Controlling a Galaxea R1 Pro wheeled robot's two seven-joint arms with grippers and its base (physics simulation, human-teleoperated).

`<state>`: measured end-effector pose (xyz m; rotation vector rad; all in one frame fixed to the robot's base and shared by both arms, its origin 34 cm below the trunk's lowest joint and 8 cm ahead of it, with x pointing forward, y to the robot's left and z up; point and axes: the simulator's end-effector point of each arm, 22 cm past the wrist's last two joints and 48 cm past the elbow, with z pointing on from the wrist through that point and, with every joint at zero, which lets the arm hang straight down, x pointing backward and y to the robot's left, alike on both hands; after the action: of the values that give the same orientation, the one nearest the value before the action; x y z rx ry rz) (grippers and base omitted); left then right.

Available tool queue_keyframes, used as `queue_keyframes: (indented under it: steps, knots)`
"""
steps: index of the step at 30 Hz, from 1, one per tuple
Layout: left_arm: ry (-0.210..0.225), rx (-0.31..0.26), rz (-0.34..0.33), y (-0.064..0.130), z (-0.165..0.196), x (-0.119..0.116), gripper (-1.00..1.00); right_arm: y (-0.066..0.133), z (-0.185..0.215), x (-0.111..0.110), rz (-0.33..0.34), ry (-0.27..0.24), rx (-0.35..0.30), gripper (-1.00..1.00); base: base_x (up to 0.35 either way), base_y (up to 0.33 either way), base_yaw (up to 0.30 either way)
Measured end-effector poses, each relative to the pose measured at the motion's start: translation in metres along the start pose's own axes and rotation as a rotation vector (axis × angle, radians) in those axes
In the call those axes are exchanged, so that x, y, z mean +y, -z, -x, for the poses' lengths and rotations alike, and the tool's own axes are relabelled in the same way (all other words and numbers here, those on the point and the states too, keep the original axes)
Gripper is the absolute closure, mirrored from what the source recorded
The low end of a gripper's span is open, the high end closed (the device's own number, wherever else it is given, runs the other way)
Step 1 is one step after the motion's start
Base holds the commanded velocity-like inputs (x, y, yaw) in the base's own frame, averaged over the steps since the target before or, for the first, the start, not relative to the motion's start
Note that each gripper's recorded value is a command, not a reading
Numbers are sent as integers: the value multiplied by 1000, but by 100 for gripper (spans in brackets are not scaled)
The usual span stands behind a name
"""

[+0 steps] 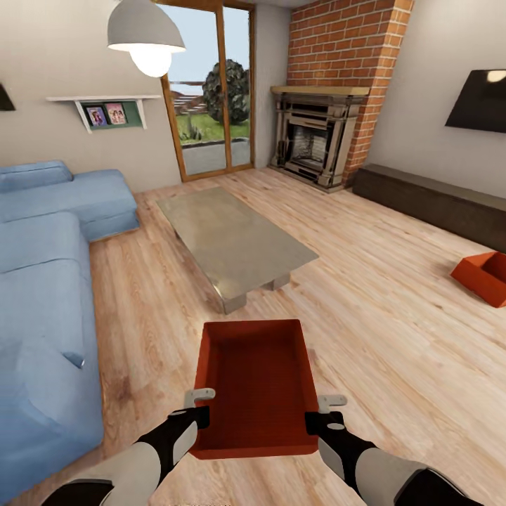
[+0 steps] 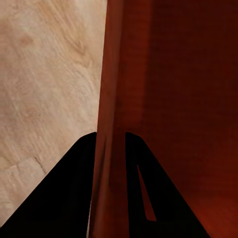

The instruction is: Move the two storage containers from the living room to the garage. In the garage, place one container on the floor and stack the other container on top of it (either order is fine).

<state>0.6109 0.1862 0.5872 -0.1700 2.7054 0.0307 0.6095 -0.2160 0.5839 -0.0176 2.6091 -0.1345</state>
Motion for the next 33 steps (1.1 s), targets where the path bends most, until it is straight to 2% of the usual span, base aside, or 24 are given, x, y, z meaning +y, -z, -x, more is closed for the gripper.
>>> queue_keyframes:
  steps: [6,10,26,33]
  knots:
    - [1,0,0,0,0,0,100,0,0,0,0,1,-1,100,0,0,287]
    - [0,0,0,0,0,0,100,0,0,0,-1,1,0,100,-28,-6,73]
    - [-1,1,0,0,0,0,100,0,-1,0,0,0,1,100,-280,-112,2]
    - [1,-1,0,0,0,0,100,0,1,0,0,1,-1,100,-70,-11,132]
